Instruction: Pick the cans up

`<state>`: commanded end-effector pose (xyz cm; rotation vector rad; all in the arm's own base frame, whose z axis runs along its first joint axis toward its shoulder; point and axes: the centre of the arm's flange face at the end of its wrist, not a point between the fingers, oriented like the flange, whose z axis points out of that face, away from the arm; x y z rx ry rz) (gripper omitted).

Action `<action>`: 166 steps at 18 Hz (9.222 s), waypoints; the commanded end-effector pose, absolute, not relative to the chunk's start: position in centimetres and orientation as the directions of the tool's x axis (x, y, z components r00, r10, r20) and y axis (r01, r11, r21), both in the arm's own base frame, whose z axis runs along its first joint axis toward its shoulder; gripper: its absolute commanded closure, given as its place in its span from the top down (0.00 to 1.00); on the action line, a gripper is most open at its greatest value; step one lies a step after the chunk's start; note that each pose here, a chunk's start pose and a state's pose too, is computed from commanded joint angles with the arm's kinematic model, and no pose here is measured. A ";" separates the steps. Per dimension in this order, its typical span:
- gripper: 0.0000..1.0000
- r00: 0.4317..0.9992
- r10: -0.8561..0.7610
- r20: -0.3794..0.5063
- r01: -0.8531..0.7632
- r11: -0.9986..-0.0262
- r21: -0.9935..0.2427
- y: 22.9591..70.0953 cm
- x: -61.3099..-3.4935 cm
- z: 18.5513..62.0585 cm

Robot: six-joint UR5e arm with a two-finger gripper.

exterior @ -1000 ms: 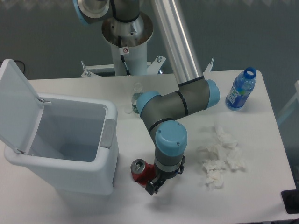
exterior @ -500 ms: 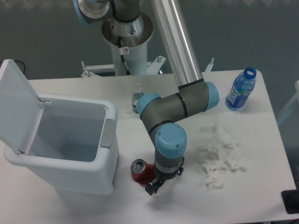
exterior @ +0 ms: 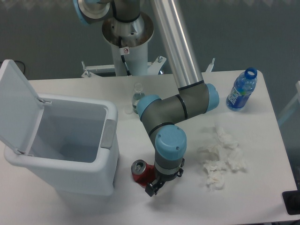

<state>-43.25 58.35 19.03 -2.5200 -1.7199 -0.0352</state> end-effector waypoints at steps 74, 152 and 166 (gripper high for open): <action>0.99 0.996 0.007 0.086 0.000 -0.997 0.081 50.5 -33.3 22.5; 0.60 0.954 -0.267 -0.135 -0.274 -0.961 -0.033 46.9 -46.1 35.8; 0.60 0.934 -0.318 -0.162 -0.328 -0.944 -0.039 46.9 -46.6 37.1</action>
